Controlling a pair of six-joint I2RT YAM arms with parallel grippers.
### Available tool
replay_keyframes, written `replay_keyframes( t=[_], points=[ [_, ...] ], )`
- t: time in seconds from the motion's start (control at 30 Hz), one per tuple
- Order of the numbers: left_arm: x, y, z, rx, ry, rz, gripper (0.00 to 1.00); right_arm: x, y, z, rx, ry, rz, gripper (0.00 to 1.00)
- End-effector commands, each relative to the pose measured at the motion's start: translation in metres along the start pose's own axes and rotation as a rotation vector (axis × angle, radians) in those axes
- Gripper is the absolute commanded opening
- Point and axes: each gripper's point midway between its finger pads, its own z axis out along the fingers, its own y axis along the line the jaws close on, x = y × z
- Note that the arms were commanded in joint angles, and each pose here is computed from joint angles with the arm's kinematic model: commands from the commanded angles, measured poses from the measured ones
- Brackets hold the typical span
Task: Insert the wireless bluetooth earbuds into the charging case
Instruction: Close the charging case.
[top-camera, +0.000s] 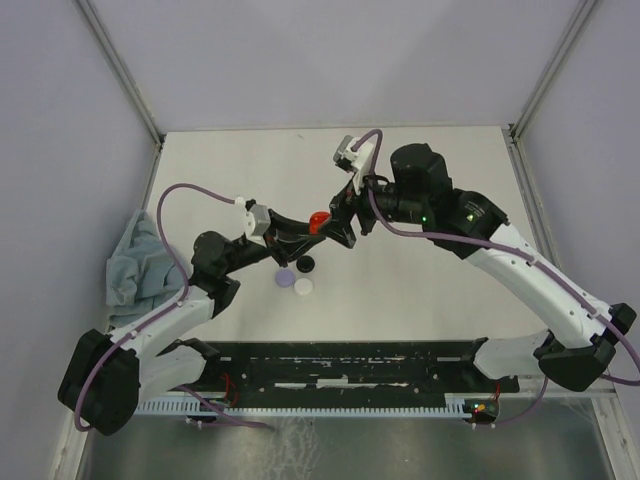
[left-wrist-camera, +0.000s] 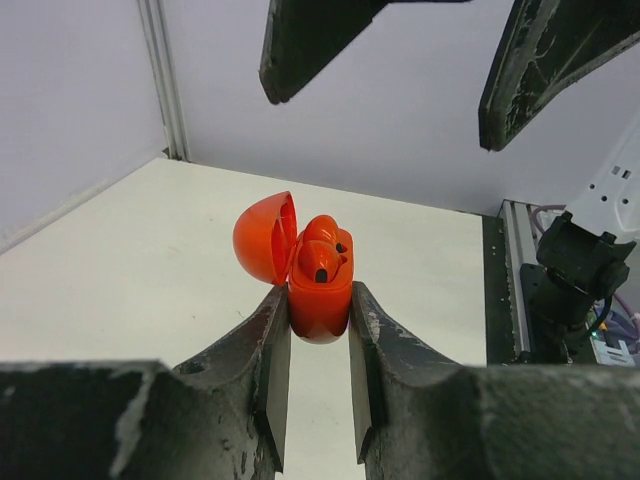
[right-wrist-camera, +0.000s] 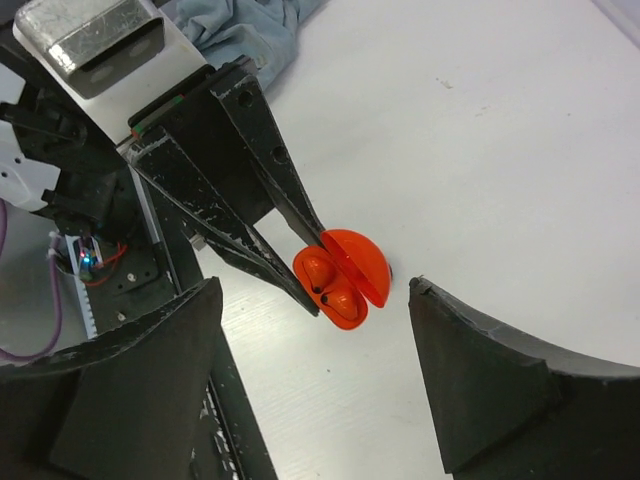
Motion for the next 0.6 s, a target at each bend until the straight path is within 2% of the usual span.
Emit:
replay_keyframes(
  t=[0.0,0.37,0.57],
  points=[
    [-0.025,-0.011,0.006,0.08,-0.035,0.088,0.03,0.005,-0.001,-0.011,-0.046,0.061,-0.071,0.86],
    [-0.032,-0.019,0.009,0.136,-0.048,0.094,0.03,0.032,0.01,0.01,-0.212,0.156,-0.028,0.91],
    [-0.02,-0.004,0.013,0.063,-0.011,0.034,0.03,0.033,0.019,0.004,-0.269,0.154,-0.054,0.91]
  ],
)
